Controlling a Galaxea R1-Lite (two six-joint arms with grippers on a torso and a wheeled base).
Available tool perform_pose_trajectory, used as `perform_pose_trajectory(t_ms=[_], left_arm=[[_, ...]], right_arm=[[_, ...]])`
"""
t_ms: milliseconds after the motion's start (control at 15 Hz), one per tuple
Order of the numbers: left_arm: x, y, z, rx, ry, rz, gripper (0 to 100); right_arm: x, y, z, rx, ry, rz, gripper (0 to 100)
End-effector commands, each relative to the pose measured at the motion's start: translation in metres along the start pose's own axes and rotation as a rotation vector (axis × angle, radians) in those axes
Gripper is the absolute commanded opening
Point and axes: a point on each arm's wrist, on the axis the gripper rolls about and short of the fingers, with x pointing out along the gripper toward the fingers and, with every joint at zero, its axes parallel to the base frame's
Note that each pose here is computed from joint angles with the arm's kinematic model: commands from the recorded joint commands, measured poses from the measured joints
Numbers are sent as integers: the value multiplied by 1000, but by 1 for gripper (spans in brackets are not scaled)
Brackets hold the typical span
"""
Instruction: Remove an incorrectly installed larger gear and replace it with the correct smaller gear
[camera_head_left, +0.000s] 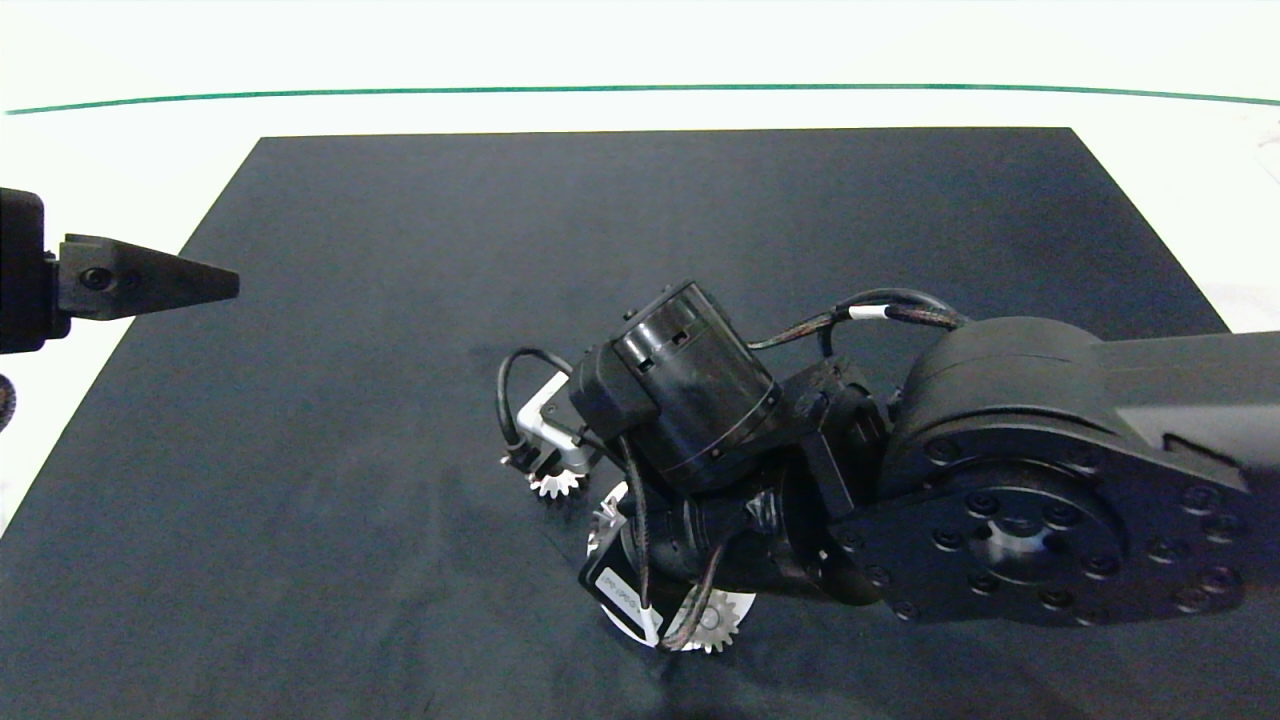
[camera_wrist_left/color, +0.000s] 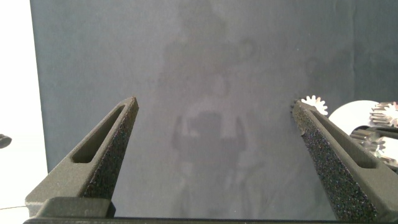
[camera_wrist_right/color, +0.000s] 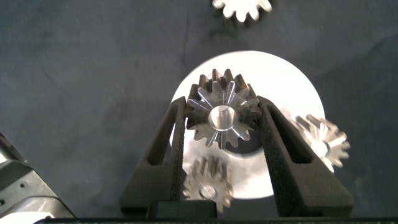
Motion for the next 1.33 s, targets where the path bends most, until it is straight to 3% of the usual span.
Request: perform_pose_trajectory(t_ms=[67,600,1333], left_arm=[[0,0,0,0,2,3,100],[0,0,0,1,3,3,100],[0,0,-1,3,5,1,100]], right_arm=[[7,4,1,-7,9,4,31],[13,4,-1,-7,27,3,31],[14,3,2,0,1,-2,31]])
